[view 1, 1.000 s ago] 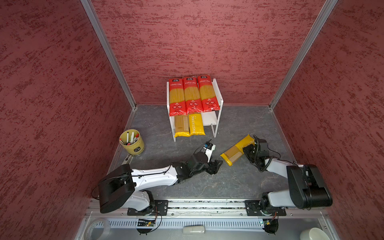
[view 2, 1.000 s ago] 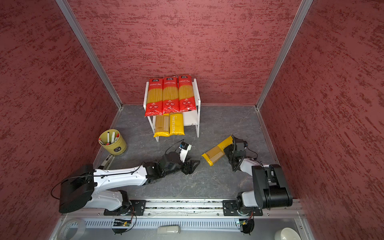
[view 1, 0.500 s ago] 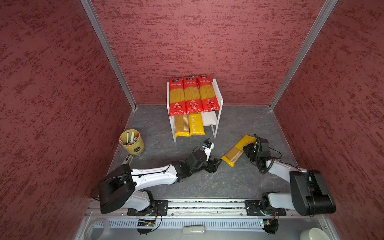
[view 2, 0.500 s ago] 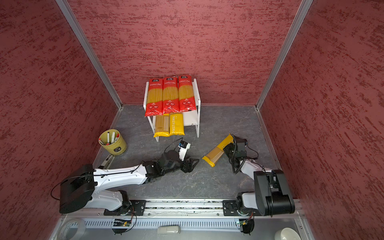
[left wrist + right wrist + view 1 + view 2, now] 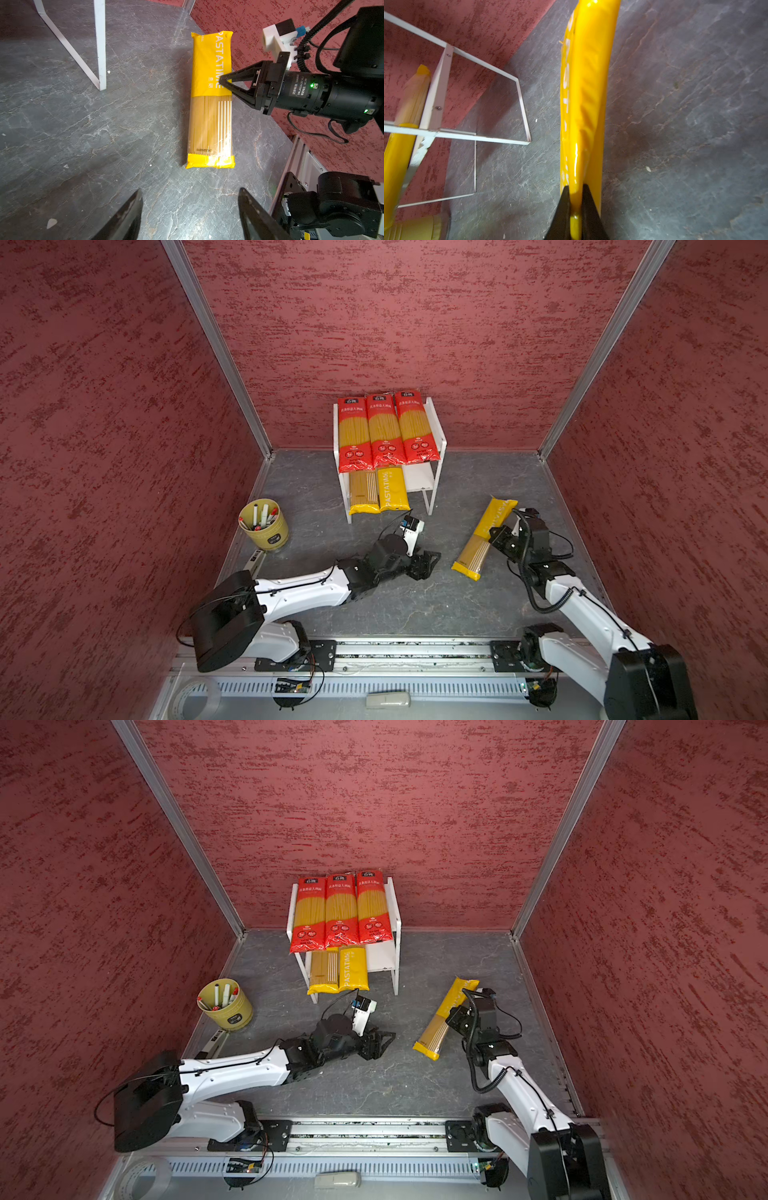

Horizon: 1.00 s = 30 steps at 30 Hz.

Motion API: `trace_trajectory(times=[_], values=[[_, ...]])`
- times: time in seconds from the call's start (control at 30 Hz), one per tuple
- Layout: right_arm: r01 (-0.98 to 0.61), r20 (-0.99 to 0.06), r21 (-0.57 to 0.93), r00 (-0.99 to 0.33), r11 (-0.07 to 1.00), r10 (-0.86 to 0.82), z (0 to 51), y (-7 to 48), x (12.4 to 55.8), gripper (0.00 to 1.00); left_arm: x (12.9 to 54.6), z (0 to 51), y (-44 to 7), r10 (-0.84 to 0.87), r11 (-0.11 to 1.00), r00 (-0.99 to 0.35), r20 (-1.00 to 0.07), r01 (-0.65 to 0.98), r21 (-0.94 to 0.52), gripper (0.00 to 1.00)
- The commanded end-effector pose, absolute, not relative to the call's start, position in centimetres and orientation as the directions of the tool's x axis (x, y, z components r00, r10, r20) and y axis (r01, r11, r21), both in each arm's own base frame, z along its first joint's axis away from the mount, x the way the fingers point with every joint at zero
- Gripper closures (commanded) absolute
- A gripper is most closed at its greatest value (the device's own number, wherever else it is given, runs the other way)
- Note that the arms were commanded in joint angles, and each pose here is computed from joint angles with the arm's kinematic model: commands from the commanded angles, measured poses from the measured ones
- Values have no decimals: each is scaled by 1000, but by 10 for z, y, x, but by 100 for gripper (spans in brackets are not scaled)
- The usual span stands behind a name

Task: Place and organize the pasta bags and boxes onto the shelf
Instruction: 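Lift the yellow bag upright with the right gripper toward the left gripper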

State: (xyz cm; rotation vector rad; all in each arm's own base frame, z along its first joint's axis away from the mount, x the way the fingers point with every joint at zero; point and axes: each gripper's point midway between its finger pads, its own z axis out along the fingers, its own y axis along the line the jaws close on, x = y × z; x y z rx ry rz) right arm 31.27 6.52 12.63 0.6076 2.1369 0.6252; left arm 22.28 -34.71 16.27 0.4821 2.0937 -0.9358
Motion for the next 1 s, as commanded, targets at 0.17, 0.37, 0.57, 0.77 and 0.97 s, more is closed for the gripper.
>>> trace_trajectory(times=[0.17,0.37,0.57,0.77,0.97], values=[[-53,-761,546,-449,836,469,211,88,315,100,223,194,-345,-22,598,-580,-814,645,-476,28],[-194,-807,502,-455,843,376,228,114,303,100,236,196,-333,-48,596,-587,-808,633,-495,28],[-364,-867,443,-405,820,289,240,139,282,100,239,196,-322,-71,579,-598,-798,627,-521,28],[-483,-915,363,-347,797,206,241,151,269,100,228,199,-305,-65,559,-563,-824,663,-497,28],[-649,-929,367,-298,667,222,266,176,252,100,223,198,-294,-97,500,-589,-802,668,-551,27]])
